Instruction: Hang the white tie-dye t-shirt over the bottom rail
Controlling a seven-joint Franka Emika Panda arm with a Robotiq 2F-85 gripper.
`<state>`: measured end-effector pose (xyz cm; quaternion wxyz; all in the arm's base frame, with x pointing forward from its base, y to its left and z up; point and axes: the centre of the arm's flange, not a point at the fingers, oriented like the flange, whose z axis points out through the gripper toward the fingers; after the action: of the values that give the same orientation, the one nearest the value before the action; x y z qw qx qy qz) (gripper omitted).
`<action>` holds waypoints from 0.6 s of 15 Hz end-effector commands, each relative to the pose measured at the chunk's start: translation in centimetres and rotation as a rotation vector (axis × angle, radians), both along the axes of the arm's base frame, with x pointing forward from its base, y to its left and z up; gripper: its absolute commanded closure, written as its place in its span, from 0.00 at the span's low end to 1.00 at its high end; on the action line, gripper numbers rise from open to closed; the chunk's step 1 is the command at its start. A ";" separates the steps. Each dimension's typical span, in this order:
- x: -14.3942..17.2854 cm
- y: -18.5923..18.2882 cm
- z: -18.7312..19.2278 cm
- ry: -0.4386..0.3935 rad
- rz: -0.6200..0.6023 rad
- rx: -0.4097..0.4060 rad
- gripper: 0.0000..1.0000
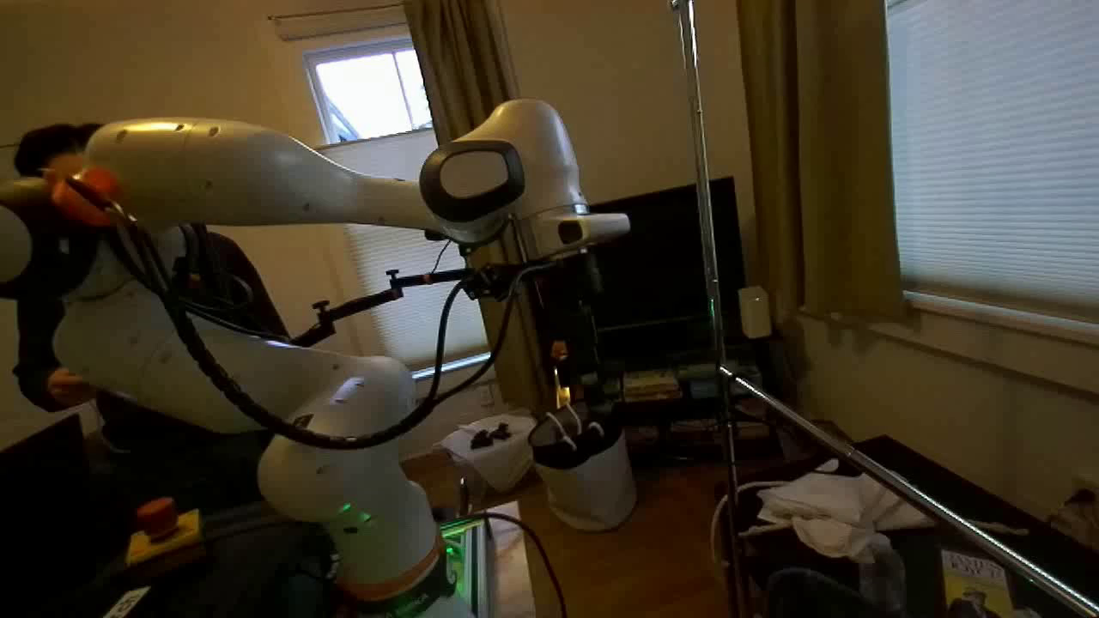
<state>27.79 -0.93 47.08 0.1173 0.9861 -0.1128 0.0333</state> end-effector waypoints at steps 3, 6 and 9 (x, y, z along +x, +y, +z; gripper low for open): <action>-0.1 -0.1 -0.6 0.013 -0.001 0.001 0.00; 0.0 -0.1 -0.8 0.019 -0.001 0.001 0.00; 1.3 -0.3 -1.3 0.045 0.006 0.003 0.00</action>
<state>27.77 -0.98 46.39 0.1177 0.9864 -0.1123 0.0245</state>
